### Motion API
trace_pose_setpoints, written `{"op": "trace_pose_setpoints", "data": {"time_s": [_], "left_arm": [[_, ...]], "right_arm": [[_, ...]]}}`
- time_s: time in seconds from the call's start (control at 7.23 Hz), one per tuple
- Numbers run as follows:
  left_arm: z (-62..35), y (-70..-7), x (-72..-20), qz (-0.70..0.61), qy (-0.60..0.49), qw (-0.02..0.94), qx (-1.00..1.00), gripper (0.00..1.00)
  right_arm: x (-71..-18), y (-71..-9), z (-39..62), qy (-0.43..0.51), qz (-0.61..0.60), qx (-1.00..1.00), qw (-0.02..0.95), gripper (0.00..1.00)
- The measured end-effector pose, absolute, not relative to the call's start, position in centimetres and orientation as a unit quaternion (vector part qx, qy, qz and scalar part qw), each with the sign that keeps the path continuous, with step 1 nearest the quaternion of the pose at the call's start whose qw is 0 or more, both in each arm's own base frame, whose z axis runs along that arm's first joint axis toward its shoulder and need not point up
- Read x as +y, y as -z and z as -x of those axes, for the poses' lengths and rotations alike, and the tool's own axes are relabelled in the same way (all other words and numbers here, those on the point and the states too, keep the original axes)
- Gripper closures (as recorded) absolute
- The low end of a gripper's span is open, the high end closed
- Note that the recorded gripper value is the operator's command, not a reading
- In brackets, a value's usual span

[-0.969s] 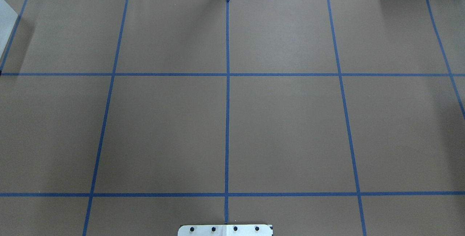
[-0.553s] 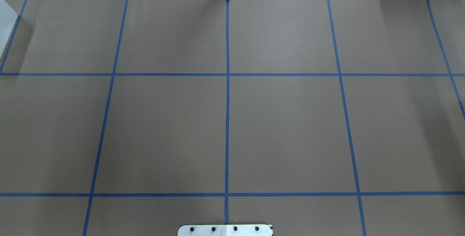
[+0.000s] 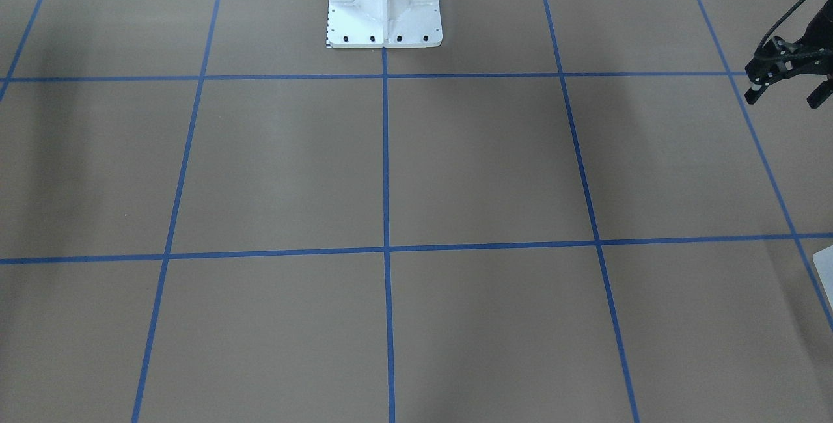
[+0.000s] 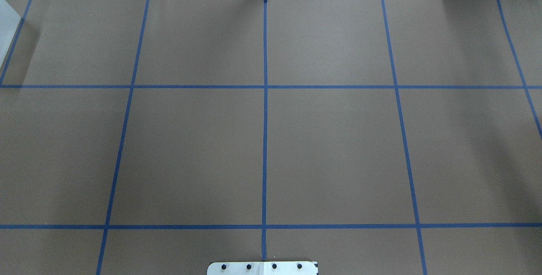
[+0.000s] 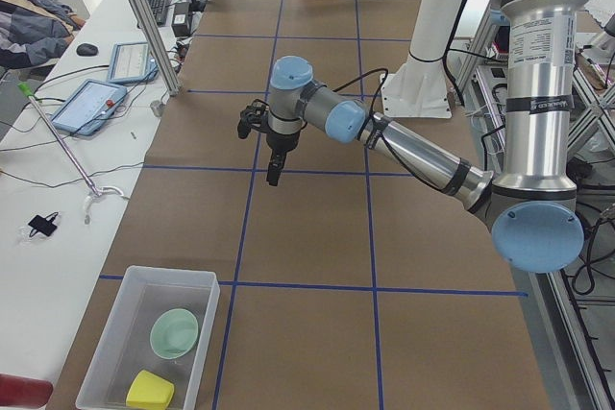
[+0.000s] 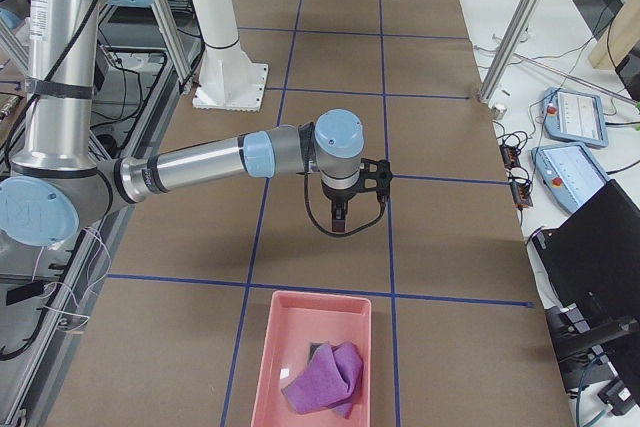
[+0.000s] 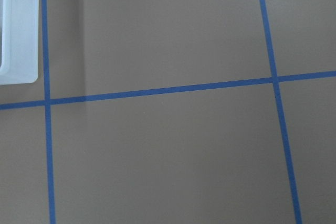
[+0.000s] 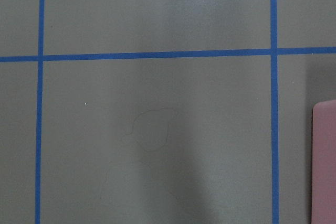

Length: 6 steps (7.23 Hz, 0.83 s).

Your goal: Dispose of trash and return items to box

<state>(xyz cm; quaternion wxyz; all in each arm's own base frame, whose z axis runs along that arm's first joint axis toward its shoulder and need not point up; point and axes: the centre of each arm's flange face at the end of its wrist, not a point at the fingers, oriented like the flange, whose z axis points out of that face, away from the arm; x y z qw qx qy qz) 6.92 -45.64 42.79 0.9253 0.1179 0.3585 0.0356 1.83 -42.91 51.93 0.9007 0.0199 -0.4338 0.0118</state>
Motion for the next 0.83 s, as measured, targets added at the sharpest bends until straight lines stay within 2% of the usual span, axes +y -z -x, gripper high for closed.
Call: {"op": "trace_pose_setpoints", "data": {"time_s": [0.83], "left_arm": [[-7.0, -44.0, -46.2, -0.112, -0.031, 0.930, 0.350, 0.01]], "right_arm": [[-42.9, -51.5, -1.3, -0.004, -0.022, -0.433, 0.901, 0.00]]}}
